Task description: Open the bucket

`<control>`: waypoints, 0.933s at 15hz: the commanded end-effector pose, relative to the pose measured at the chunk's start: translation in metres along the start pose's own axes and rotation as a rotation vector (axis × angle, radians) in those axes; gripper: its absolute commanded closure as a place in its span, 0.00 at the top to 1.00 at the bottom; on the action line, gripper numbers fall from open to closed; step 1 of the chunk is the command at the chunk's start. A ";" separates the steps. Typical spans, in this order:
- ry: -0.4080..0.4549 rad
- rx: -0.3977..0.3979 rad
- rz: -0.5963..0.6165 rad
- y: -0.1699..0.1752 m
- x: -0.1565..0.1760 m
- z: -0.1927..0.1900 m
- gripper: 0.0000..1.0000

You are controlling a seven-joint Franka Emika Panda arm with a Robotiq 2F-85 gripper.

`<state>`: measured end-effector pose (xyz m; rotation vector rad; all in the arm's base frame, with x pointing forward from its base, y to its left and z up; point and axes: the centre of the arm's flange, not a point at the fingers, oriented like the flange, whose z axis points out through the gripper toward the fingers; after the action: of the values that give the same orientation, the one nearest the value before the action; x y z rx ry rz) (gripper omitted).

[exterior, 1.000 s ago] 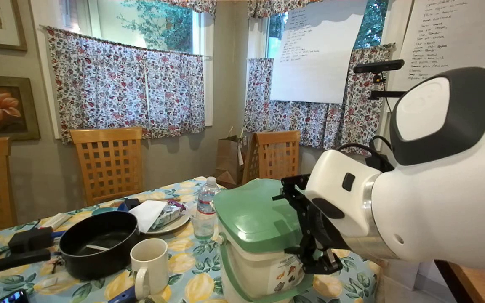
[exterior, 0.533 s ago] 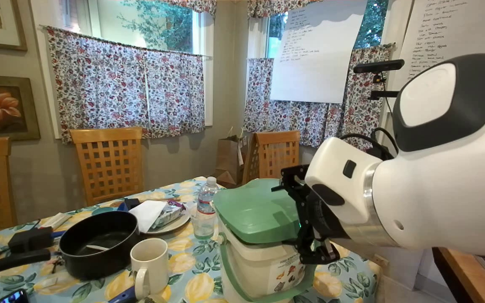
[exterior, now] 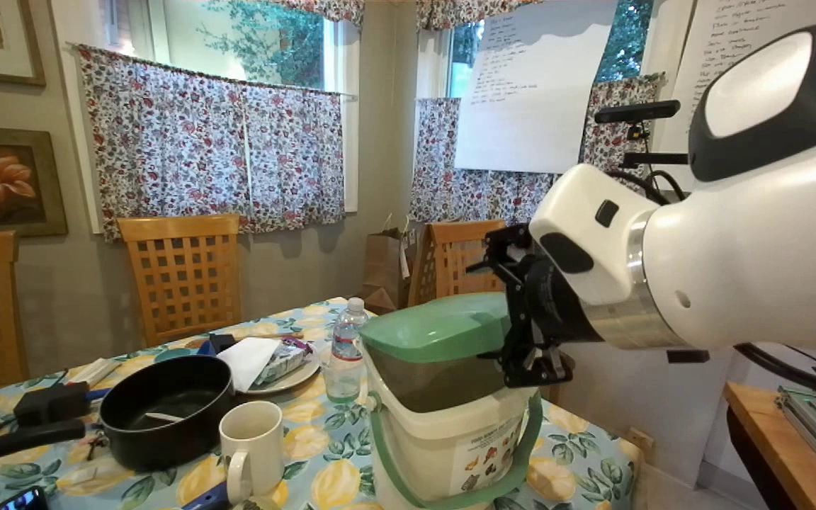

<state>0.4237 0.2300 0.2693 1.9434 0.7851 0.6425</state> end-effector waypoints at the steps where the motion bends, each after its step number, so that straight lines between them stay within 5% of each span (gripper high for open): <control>1: -0.035 -0.032 0.028 0.039 -0.025 -0.012 1.00; 14: -0.086 -0.133 0.079 0.129 -0.054 -0.004 1.00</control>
<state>0.4248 0.1582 0.3634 1.8965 0.6102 0.6468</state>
